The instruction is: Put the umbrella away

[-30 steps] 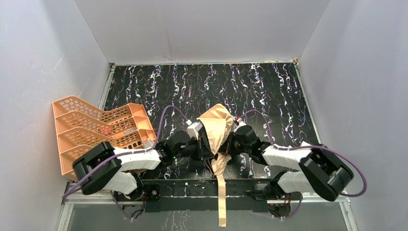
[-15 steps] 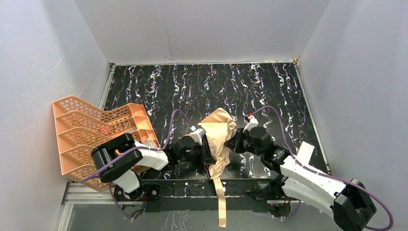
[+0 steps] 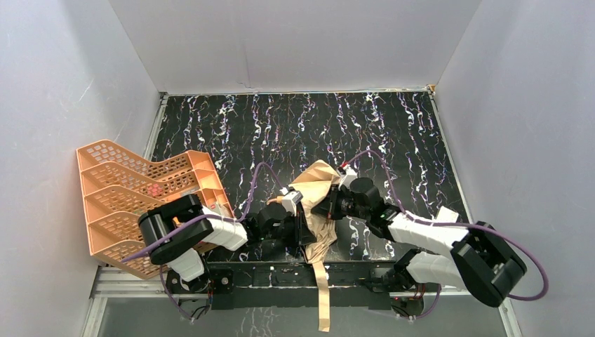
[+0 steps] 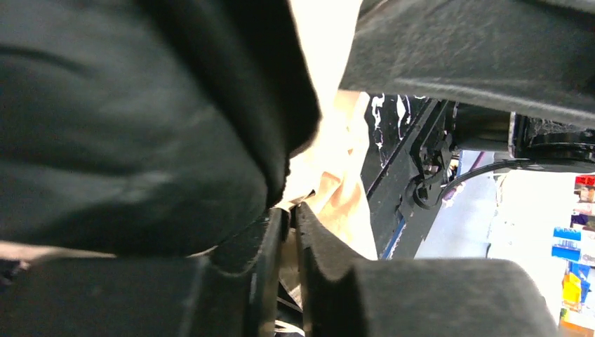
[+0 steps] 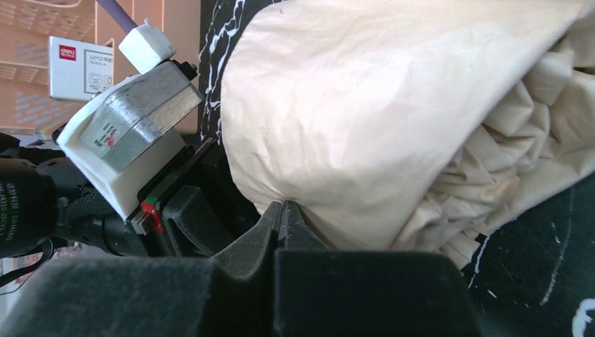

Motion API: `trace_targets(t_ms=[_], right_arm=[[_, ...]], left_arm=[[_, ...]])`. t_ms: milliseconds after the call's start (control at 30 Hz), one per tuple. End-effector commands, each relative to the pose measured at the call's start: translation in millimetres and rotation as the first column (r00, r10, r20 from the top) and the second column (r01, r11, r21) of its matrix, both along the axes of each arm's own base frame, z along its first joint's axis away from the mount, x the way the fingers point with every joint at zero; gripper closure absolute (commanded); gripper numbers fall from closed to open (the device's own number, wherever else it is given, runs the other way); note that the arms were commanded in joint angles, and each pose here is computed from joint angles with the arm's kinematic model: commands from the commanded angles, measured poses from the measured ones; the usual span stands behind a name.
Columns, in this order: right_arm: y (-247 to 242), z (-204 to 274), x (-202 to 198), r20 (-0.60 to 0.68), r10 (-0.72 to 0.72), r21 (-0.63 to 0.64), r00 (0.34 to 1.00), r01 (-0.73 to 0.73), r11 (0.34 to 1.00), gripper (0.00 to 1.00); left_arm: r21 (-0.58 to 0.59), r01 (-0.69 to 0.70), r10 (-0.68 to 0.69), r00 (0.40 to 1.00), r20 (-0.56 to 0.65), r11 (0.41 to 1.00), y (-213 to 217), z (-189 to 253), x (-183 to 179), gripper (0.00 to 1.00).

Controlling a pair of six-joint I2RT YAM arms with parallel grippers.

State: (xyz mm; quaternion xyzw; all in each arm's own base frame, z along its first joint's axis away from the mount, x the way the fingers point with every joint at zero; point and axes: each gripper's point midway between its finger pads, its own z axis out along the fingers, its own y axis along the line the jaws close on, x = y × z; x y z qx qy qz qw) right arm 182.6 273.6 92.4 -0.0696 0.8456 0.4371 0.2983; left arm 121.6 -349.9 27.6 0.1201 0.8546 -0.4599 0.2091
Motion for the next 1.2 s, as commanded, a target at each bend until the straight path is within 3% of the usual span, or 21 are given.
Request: trace_targets(t_ms=[0,67,200,367,600,833,933,1167], right_arm=[[22.7,17.3,5.1,0.044,0.057,0.104,0.997,-0.062,0.993,0.98],[23.3,6.2,3.2,0.012,0.058,0.106,0.998,-0.059,0.993,0.98],[17.7,-25.5,0.0,-0.064,0.03,0.065,0.997,-0.025,0.998,1.0],[-5.5,-68.6,-0.6,-0.182,-0.103,-0.086,0.978,0.088,0.992,1.0],[-34.5,-102.6,-12.0,-0.234,-0.191,-0.235,0.953,0.135,0.963,1.0],[-57.9,-127.8,-35.4,-0.295,-0.225,-0.312,0.929,0.128,0.941,1.0],[-65.4,-135.3,-43.9,-0.314,-0.236,-0.329,0.919,0.128,0.936,1.0],[-69.6,-139.4,-49.6,-0.327,-0.237,-0.337,0.915,0.121,0.934,1.0]], left_arm=[[0.059,0.022,-0.021,1.0,-0.009,0.998,8.3,-18.3,-10.2,0.91],[0.062,0.027,-0.026,1.0,-0.011,0.998,8.5,-19.8,-11.5,1.0],[0.061,0.032,-0.031,0.999,-0.011,0.998,8.2,-19.4,-12.9,1.0],[0.046,0.036,-0.037,0.999,0.008,0.998,7.3,-7.4,-12.1,1.0],[0.077,-0.047,0.038,0.993,0.111,0.996,22.1,32.9,5.2,0.76],[0.101,-0.206,0.171,0.946,0.275,0.973,47.6,102.5,49.5,0.55],[0.109,-0.234,0.197,0.941,0.276,0.966,56.9,120.5,79.3,0.5],[0.095,-0.169,0.135,0.948,0.287,0.981,49.3,152.1,159.2,0.19]])
